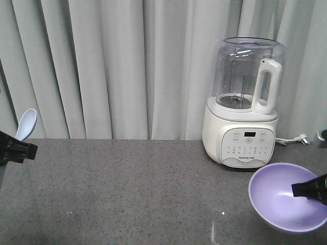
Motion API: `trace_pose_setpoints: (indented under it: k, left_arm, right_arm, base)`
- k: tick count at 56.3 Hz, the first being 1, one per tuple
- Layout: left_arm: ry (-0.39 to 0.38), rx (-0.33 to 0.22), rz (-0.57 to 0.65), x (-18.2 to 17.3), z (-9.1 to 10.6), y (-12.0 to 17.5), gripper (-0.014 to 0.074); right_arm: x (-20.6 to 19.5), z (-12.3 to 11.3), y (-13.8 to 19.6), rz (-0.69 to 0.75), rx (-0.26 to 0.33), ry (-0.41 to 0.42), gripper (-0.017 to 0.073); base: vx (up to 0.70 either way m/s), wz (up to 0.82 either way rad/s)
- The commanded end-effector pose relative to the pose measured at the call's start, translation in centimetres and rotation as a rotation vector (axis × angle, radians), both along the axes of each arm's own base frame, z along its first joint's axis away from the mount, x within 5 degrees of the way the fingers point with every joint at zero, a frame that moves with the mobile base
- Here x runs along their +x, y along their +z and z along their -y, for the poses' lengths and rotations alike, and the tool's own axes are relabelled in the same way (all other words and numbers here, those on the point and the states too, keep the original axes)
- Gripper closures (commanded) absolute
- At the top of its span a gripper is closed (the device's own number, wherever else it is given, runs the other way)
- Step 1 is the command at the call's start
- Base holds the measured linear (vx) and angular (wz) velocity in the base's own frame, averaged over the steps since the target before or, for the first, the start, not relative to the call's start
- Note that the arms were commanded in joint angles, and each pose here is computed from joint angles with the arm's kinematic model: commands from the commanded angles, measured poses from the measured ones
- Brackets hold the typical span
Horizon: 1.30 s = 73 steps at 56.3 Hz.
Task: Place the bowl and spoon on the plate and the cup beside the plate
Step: 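Grasp the lavender bowl rim with the right gripper and lift it, then drive holding spoon and bowl to the counter with the blue plate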
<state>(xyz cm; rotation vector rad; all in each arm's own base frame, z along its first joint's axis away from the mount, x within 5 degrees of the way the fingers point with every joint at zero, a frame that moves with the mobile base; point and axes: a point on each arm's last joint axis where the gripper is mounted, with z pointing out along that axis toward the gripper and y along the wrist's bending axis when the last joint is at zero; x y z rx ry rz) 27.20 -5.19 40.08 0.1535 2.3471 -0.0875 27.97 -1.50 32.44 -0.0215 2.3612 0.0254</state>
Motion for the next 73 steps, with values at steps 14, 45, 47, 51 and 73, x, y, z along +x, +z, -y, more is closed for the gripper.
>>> trace_pose_setpoints:
  k: [14,45,47,51,73]
  left_arm:
    - [-0.016,-0.091,0.242,-5.5,-0.7,3.5,0.06]
    - [-0.023,-0.167,0.54,-16.8,-3.0,-1.2,0.06]
    - [-0.023,-0.168,0.542,-17.1,-3.0,-1.3,0.06]
    - [-0.023,-0.168,0.539,-17.4,-3.1,-1.4,0.06]
    - [-0.023,-0.168,0.542,-17.5,-3.1,-1.4,0.06]
  right_arm:
    - [-9.9,-2.2,7.3,0.491,0.03,0.054,0.0569]
    - [-17.4,-2.3,5.4,0.647,0.049,0.049,0.0568]
    - [-17.4,-2.3,5.4,0.647,0.049,0.049,0.0568]
    - [-17.4,-2.3,5.4,0.647,0.05,0.049,0.0568]
    - [-17.4,-2.3,5.4,0.647,0.051,0.049,0.0568]
  base:
    - [0.0,0.0]
    - [0.0,0.0]
    - [0.0,0.0]
    - [0.0,0.0]
    - [0.0,0.0]
